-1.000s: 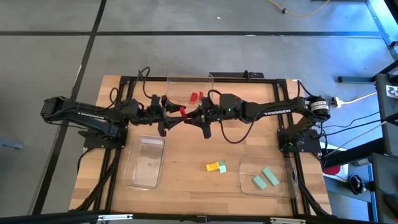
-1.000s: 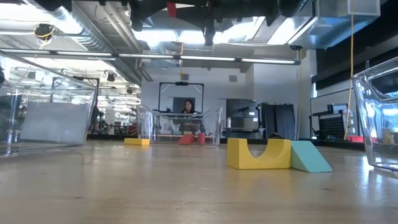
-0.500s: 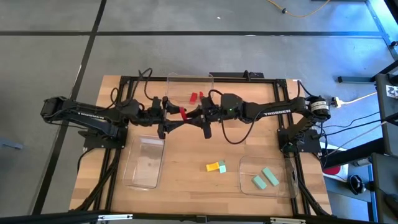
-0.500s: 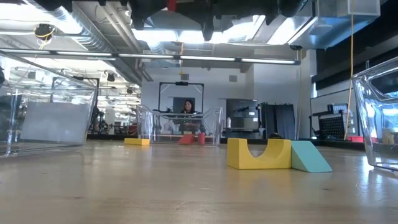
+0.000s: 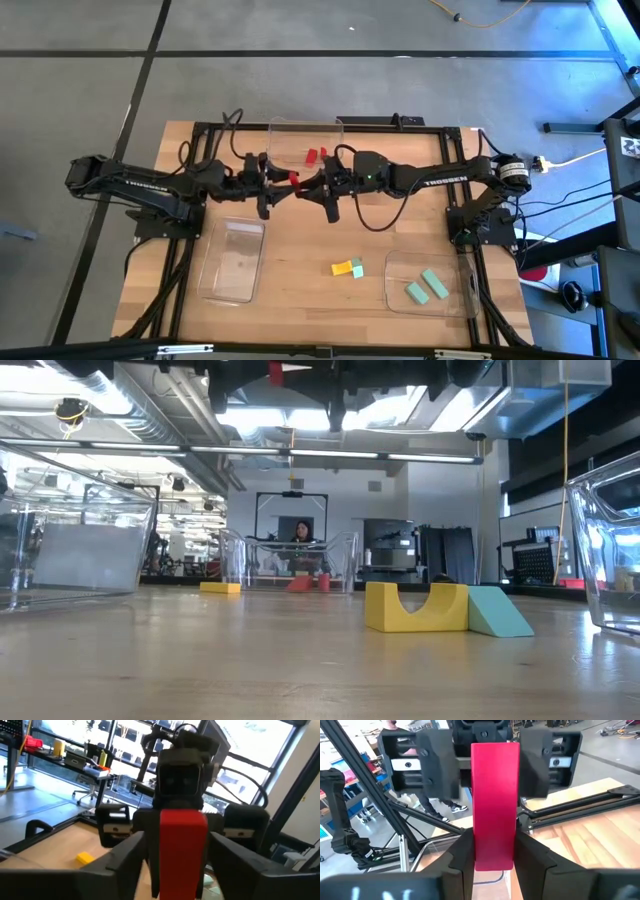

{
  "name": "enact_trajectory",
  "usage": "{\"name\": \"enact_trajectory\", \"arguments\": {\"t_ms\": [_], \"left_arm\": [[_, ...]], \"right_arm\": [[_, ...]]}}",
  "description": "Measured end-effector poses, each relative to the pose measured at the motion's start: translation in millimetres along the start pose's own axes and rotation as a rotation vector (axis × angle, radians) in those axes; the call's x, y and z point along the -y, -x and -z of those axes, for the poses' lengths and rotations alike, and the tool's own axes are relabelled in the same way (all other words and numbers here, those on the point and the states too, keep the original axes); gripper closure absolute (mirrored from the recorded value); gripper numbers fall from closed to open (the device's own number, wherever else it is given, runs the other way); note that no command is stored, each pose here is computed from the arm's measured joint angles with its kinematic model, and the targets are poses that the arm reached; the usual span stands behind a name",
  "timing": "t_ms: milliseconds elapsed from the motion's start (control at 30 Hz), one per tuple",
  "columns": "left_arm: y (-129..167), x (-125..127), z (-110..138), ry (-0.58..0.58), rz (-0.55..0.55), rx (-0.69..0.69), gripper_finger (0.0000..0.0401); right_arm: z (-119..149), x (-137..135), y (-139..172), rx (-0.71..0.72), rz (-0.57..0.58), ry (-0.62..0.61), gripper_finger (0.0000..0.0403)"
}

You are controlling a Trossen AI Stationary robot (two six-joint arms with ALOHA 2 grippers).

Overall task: Sort & place blocks by color
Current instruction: Put the red block on the top transparent bin

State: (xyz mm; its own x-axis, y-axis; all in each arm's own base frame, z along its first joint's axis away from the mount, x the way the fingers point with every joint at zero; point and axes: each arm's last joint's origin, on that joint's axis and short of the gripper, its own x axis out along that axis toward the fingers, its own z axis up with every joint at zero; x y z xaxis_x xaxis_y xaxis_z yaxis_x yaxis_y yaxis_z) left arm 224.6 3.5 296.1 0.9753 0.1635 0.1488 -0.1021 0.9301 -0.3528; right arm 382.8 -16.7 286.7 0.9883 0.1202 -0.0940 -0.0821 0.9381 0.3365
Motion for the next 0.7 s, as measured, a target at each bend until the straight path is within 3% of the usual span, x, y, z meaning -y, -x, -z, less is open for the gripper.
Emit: {"name": "enact_trajectory", "arguments": {"t_ms": [167,300,533,700], "left_arm": [[0,0,0,-0.010,-0.007,-0.001,0.0308],[0,0,0,-0.011,-0.007,-0.001,0.0310],[9,0,-8,-0.032,-0.027,0.006,0.0310],[27,1,-19,-0.054,-0.036,-0.009,0.0310]], "right_arm": [[0,0,0,-0.002,0.002,0.014,0.0299],[0,0,0,-0.003,0.003,0.011,0.0290],[-7,-2,11,-0.043,0.022,-0.012,0.0154],[-17,1,39,-0.171,0.094,0.010,0.0124]]}}
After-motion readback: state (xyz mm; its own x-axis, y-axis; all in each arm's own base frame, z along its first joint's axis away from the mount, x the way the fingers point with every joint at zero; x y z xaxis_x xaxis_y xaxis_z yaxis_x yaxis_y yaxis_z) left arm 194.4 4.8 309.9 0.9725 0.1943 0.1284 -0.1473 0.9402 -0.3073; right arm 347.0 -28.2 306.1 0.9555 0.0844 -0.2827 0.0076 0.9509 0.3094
